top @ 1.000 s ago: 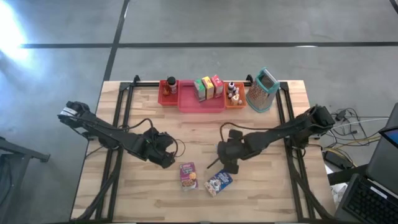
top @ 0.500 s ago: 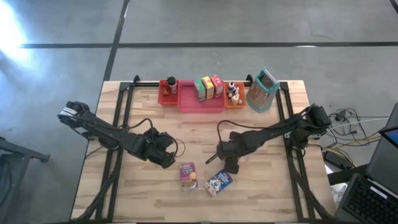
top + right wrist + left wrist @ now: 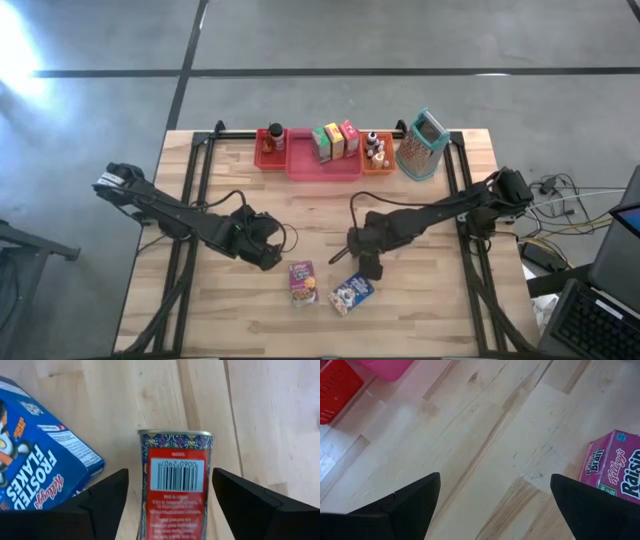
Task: Pick & Place Kitchen Items
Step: Put the red seasoning can into the red bin
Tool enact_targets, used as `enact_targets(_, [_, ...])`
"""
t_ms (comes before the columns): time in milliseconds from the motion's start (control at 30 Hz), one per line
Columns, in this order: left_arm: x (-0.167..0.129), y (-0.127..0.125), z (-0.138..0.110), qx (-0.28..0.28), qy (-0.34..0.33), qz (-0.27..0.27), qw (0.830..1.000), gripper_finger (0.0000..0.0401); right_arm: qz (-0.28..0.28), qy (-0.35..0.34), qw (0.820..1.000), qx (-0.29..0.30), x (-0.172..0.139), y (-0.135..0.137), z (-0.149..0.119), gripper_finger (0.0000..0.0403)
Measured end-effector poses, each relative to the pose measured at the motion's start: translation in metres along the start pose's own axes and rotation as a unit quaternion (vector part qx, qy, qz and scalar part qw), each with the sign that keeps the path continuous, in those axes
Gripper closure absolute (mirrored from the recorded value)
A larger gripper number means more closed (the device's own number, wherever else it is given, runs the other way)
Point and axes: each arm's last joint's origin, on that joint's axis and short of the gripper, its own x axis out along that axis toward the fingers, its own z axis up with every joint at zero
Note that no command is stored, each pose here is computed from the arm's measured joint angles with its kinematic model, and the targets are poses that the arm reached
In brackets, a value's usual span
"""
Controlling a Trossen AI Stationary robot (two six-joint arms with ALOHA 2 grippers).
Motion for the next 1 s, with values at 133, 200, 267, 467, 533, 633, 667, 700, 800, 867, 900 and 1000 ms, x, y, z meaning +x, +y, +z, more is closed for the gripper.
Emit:
enact_targets(133, [0.000,0.000,0.000,0.000,0.000,0.000,1.000,0.0018,-0.020,0.014,1.000,-0.001,-0.005,0.000,-0.006,0.0112])
enact_targets(200, [0.000,0.000,0.000,0.000,0.000,0.000,1.000,0.0018,-0.043,0.026,0.999,-0.007,-0.008,0.001,-0.013,0.0117])
enact_targets(267, [0.000,0.000,0.000,-0.001,-0.001,-0.001,1.000,0.0018,-0.055,0.034,0.998,-0.010,-0.011,0.004,-0.018,0.0126])
enact_targets(467, [0.000,0.000,0.000,-0.001,-0.001,-0.002,1.000,0.0018,-0.070,0.010,0.997,-0.015,-0.029,0.010,-0.032,0.0144])
enact_targets(533, [0.000,0.000,0.000,-0.001,-0.002,-0.002,1.000,0.0018,-0.066,0.000,0.998,-0.013,-0.036,0.011,-0.037,0.0143])
enact_targets(633, [0.000,0.000,0.000,-0.002,-0.002,-0.002,1.000,0.0018,-0.069,-0.014,0.997,-0.006,-0.046,0.011,-0.048,0.0130])
enact_targets(667, [0.000,0.000,0.000,-0.002,-0.002,-0.002,1.000,0.0018,-0.074,-0.017,0.997,-0.003,-0.048,0.011,-0.054,0.0125])
enact_targets(700, [0.000,-0.001,0.000,-0.002,-0.002,-0.003,1.000,0.0018,-0.077,-0.019,0.997,0.001,-0.049,0.010,-0.061,0.0119])
enact_targets(800, [0.000,-0.001,0.000,-0.002,-0.002,-0.003,1.000,0.0018,-0.087,-0.034,0.996,0.011,-0.049,0.007,-0.083,0.0100])
enact_targets(867, [0.000,-0.001,0.000,-0.002,-0.002,-0.003,1.000,0.0018,-0.090,-0.066,0.994,0.019,-0.043,0.006,-0.095,0.0088])
enact_targets(900, [0.000,-0.001,0.000,-0.002,-0.002,-0.002,1.000,0.0018,-0.087,-0.083,0.992,0.026,-0.040,0.005,-0.100,0.0082])
enact_targets(1000, [0.000,-0.001,0.000,-0.002,-0.002,-0.003,1.000,0.0018,-0.066,-0.117,0.991,0.028,-0.026,0.003,-0.111,0.0063])
